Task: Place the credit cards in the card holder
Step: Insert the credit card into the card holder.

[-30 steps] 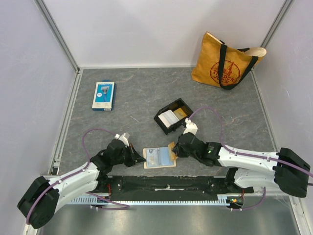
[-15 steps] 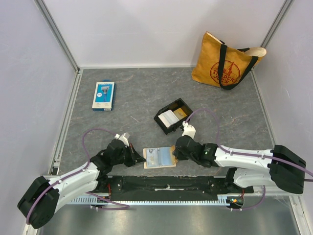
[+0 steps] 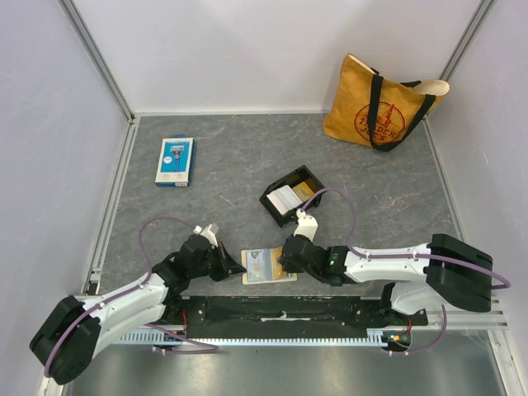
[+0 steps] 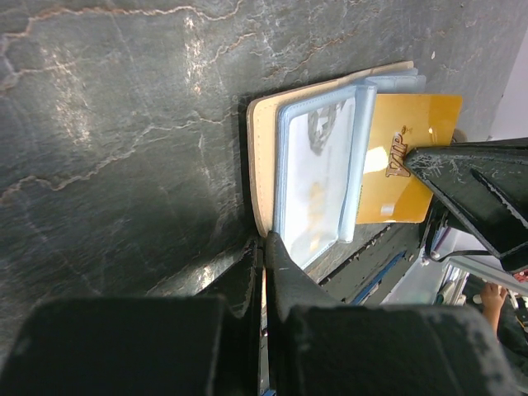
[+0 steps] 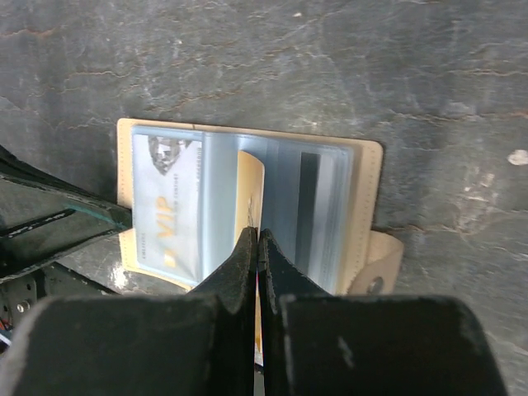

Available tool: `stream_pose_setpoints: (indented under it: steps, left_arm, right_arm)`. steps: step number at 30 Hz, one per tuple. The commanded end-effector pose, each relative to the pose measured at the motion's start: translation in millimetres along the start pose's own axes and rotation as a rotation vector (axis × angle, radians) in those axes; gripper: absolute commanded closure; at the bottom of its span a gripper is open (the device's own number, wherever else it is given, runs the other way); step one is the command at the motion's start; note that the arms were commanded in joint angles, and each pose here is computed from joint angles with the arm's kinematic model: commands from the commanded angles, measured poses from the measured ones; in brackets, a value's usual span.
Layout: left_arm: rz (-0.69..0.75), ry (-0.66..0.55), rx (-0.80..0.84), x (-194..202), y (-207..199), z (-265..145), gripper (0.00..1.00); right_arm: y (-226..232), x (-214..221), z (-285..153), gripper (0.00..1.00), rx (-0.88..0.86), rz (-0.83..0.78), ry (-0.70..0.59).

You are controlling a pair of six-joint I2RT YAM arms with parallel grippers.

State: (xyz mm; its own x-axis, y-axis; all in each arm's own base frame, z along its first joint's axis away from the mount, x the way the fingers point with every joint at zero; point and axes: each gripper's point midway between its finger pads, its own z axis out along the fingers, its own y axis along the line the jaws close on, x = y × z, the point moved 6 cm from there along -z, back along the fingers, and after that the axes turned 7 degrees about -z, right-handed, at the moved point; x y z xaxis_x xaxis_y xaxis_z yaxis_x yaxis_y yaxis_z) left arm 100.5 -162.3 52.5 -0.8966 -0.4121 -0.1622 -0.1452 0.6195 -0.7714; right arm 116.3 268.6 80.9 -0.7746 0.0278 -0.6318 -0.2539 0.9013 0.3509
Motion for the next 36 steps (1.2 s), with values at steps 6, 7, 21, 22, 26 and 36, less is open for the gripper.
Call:
stream_pose_setpoints:
  steps: [6,7,21,22,26,36]
  left_arm:
    - [0.003,0.002,-0.014,2.0,6.9,1.6,0.98]
    - [0.003,0.000,-0.013,1.8,6.7,1.6,0.98]
    - [0.000,-0.001,-0.032,2.0,9.7,3.0,0.98]
    - [0.001,-0.002,-0.029,1.7,9.3,2.8,0.98]
    - [0.001,-0.002,-0.022,1.8,8.1,2.5,0.98]
    - [0.003,0.001,-0.024,1.2,7.2,2.7,0.98]
  right_arm:
    - [22.1,-8.5,-3.2,1.00,-0.089,-0.031,-0.017]
    - [31.0,-15.8,-6.8,1.00,-0.133,-0.026,-0.040]
    - [-4.0,-36.0,-40.2,1.00,0.011,-0.046,-0.126]
    - [-7.6,-32.1,-39.3,1.00,0.019,-0.035,-0.117]
    - [-20.9,-18.1,-35.0,1.00,0.047,-0.016,-0.087]
    - [-27.1,-2.4,-17.7,1.00,0.082,-0.023,-0.048]
